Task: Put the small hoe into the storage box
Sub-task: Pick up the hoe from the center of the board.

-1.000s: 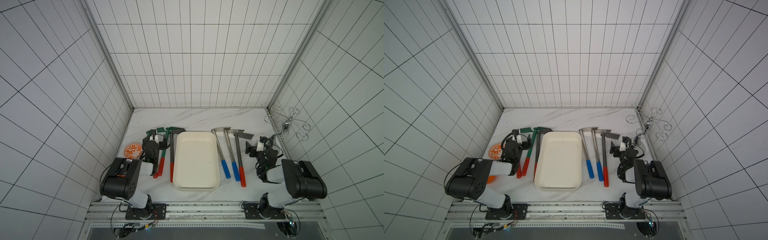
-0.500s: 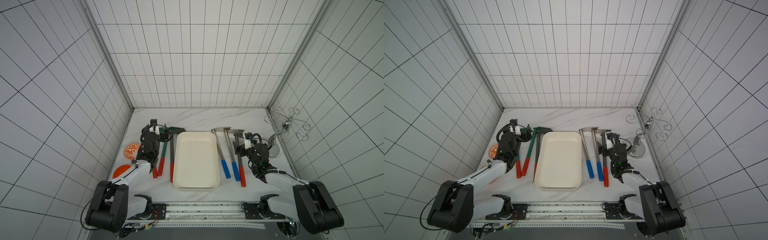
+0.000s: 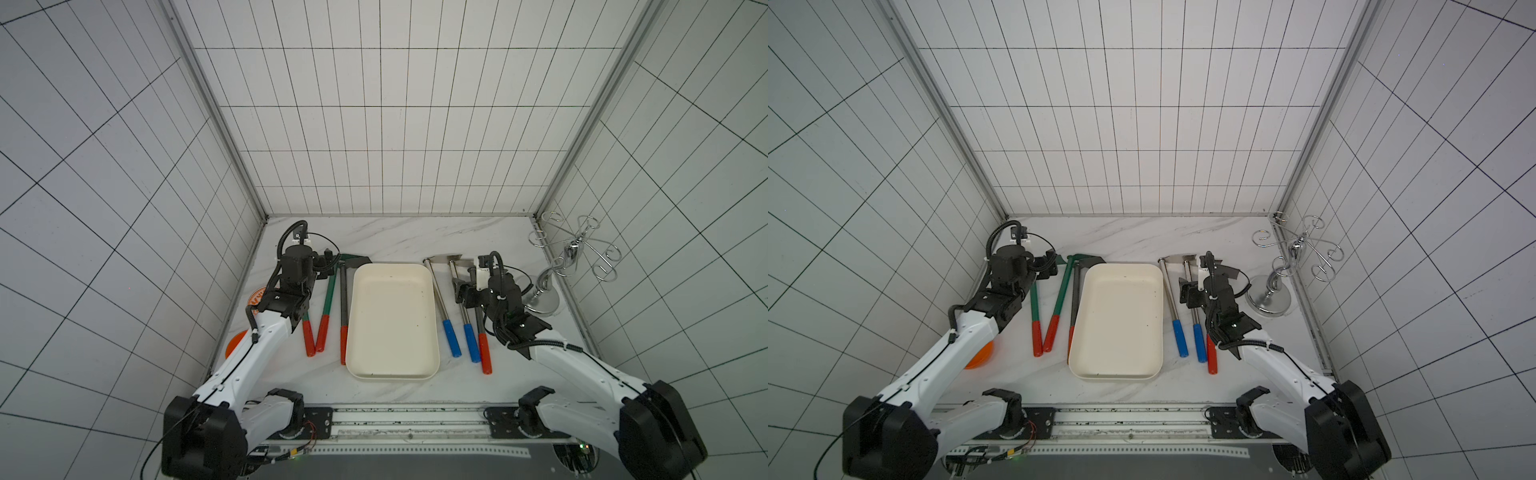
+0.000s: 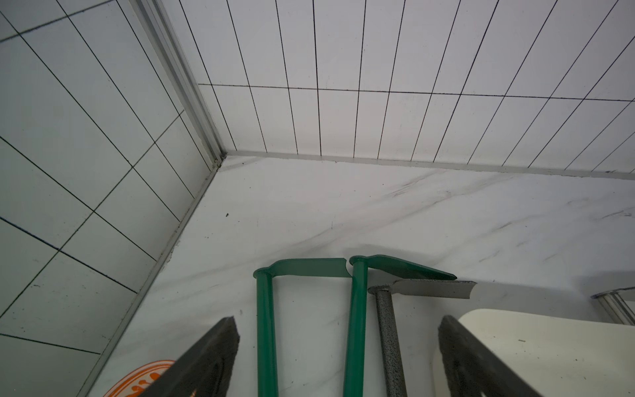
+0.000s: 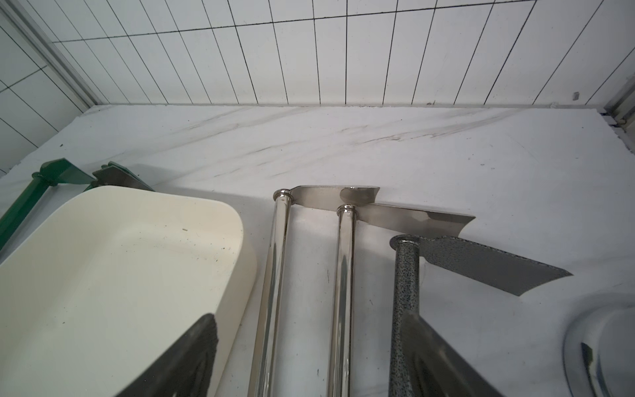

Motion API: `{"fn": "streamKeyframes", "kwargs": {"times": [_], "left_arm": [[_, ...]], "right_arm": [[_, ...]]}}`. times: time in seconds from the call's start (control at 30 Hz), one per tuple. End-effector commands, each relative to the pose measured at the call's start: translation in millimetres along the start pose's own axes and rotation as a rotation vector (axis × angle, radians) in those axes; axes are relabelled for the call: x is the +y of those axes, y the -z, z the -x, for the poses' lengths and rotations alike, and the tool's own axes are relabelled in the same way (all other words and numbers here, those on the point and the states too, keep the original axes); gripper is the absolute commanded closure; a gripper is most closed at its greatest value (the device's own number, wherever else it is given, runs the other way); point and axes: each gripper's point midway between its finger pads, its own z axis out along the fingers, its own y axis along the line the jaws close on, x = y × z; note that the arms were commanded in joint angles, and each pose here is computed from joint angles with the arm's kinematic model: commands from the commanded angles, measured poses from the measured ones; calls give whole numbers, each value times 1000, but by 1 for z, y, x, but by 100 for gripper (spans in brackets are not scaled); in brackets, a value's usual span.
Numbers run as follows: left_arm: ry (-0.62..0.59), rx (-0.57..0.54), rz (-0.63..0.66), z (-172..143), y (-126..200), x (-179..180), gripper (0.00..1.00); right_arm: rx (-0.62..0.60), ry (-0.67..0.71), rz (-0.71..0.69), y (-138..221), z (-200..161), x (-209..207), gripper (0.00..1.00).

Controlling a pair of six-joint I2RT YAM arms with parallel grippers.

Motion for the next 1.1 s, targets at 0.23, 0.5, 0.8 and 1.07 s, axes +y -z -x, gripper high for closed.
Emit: {"fn": "streamKeyframes", "kwargs": {"times": [0.23,0.5,0.8,1.07], "left_arm": [[17,356,59,-46,-20,2,39],[-103,510,39,-65,-44,2,67],[-193,661,77,-94,-70,7,59],[-94,740,219,-111,-82,59,44]], "right_arm": [[182,-178,-22,17,32,27,23],[285,-158,50,11,22,45,23],[343,-120,76,6,6,49,23],[370,-122,91,6,-4,51,23]]}}
